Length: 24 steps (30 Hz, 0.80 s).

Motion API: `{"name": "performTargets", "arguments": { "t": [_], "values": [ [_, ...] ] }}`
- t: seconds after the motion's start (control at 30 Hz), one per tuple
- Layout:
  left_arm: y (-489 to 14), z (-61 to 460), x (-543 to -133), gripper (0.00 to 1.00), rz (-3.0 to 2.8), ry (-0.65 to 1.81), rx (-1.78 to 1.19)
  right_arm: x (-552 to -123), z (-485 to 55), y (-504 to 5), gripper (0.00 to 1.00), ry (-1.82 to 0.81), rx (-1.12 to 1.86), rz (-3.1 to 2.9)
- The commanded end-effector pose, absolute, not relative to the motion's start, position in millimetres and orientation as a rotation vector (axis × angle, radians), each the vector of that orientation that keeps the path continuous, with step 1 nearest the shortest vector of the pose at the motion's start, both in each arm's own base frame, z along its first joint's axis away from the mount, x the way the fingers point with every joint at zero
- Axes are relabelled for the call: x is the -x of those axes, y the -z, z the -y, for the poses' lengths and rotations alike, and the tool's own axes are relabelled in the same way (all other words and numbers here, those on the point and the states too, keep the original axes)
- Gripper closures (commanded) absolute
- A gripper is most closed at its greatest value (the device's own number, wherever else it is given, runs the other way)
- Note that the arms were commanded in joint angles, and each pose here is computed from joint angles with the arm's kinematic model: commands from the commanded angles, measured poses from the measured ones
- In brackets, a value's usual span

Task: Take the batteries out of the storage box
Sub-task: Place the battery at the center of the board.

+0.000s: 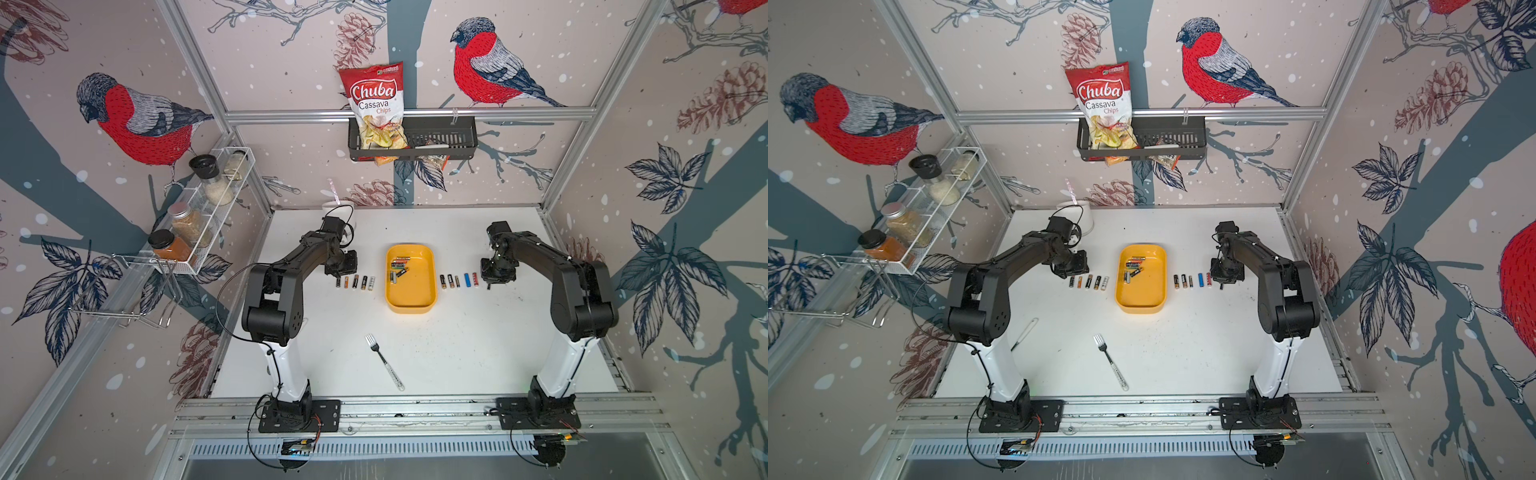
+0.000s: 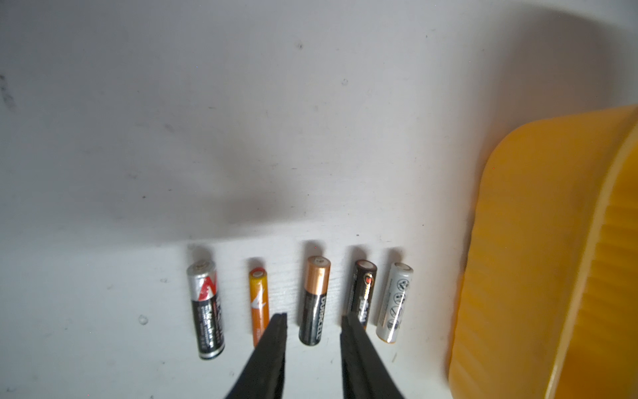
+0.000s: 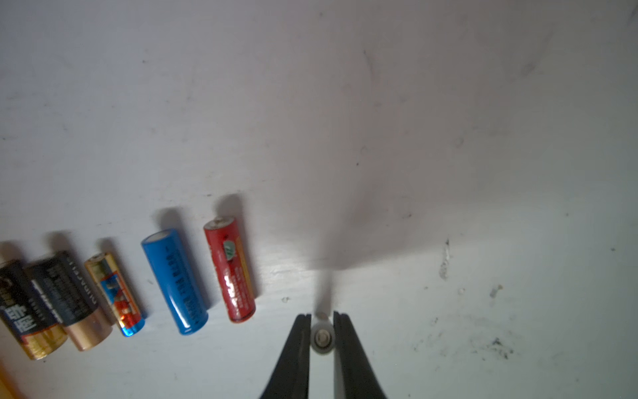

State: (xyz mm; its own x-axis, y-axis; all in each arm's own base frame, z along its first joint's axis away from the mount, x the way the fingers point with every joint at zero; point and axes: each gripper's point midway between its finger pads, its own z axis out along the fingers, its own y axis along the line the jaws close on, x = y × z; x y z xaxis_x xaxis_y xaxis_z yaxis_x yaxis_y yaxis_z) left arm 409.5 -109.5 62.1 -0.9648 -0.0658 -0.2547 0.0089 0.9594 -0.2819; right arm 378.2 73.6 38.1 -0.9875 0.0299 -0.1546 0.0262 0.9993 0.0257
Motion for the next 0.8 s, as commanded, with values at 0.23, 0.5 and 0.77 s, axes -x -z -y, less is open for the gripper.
{"name": "performTargets", "arguments": {
  "t": [0.23, 0.5, 0.77],
  "values": [
    [-64.8, 107.6, -408.6, 0.68, -2.839, 0.390, 0.025, -390.4, -78.2, -23.2, 0.82, -0.045, -0.015, -2.993],
    [-65.4, 106.9, -406.6, 0.68, -2.838, 0.386, 0.029, -399.3, -78.7, -18.4, 0.82, -0.031, 0.002, -2.995],
    [-65.2, 104.5, -403.0, 0.68, -2.843, 0.371, 0.032, -406.0, -84.3, -17.0, 0.82, -0.018, 0.042, -2.994]
  ]
}}
